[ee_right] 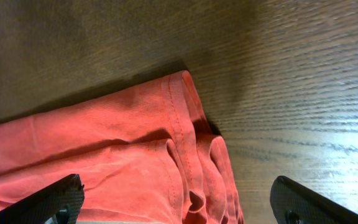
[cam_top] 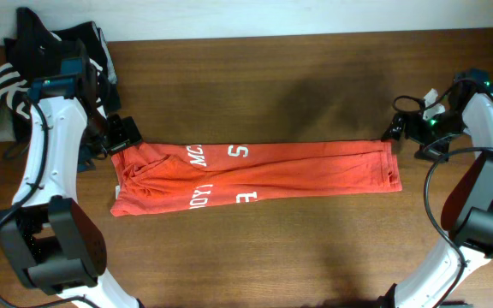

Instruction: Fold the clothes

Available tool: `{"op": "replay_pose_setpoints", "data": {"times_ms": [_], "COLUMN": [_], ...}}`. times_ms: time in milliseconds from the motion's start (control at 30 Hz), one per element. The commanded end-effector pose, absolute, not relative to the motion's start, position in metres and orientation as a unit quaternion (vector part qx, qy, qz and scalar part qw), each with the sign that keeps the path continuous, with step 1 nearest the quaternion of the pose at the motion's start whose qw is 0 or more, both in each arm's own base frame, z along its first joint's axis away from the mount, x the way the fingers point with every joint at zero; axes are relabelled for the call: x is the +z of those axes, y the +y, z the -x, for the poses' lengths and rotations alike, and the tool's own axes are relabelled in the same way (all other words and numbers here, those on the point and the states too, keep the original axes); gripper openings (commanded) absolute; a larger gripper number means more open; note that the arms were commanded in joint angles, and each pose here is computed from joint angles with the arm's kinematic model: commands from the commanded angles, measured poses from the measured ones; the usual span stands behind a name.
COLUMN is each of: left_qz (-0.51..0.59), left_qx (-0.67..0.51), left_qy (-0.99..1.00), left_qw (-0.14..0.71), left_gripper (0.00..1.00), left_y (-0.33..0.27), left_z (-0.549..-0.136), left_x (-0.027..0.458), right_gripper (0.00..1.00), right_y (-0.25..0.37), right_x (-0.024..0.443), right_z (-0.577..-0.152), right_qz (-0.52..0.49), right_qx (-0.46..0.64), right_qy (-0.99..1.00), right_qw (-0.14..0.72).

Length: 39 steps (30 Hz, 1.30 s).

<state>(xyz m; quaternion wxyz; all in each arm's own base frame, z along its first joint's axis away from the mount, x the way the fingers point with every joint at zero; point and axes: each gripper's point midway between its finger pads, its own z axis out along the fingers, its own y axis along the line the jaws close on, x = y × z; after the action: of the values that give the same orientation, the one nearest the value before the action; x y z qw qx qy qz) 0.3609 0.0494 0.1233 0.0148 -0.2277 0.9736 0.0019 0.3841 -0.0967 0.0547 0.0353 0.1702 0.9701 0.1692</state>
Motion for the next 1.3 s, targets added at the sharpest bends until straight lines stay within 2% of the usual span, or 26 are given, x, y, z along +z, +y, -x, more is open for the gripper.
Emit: {"op": "replay_pose_setpoints", "data": {"times_ms": [0, 233, 400, 433, 533, 700, 733, 933, 1100, 1267], "left_qz": [0.224, 0.207, 0.206, 0.205, 0.204, 0.202, 0.201, 0.2, 0.2, 0.2], "left_qx": [-0.004, -0.004, -0.004, -0.005, -0.004, -0.004, -0.004, -0.003, -0.003, -0.004], "left_qy": [0.975, 0.978, 0.978, 0.979, 0.979, 0.979, 0.979, 0.98, 0.98, 0.98], "left_qw": [0.012, 0.014, 0.016, 0.016, 0.017, 0.012, 0.011, 0.004, 0.006, 0.009], "left_gripper": [0.99, 0.99, 0.99, 0.99, 0.99, 0.99, 0.99, 0.99, 0.99, 0.99], "left_y": [0.045, 0.033, 0.032, 0.031, 0.031, 0.029, 0.028, 0.027, 0.027, 0.028], "left_z": [-0.361, -0.364, -0.365, -0.365, -0.365, -0.363, -0.363, -0.359, -0.36, -0.361], "left_x": [0.122, 0.118, 0.118, 0.118, 0.118, 0.114, 0.113, 0.107, 0.107, 0.107], "right_gripper": [0.99, 0.99, 0.99, 0.95, 0.63, 0.22, 0.06, 0.04, 0.04, 0.04], "right_y": [-0.096, -0.078, -0.063, -0.059, -0.045, -0.028, -0.028, -0.058, -0.083, -0.066], "right_x": [0.049, 0.01, -0.002, -0.003, -0.006, -0.006, -0.007, 0.001, 0.041, 0.075], "right_z": [-0.382, -0.354, -0.341, -0.339, -0.335, -0.337, -0.338, -0.341, -0.344, -0.35], "right_qz": [-0.162, -0.168, -0.173, -0.172, -0.162, -0.143, -0.154, -0.21, -0.225, -0.206], "right_qx": [0.178, 0.201, 0.231, 0.237, 0.242, 0.239, 0.234, 0.177, 0.122, 0.121], "right_qy": [0.97, 0.965, 0.957, 0.956, 0.956, 0.96, 0.959, 0.96, 0.965, 0.97], "right_qw": [0.03, -0.003, -0.018, -0.02, -0.034, -0.041, -0.042, -0.049, -0.05, -0.034]}}
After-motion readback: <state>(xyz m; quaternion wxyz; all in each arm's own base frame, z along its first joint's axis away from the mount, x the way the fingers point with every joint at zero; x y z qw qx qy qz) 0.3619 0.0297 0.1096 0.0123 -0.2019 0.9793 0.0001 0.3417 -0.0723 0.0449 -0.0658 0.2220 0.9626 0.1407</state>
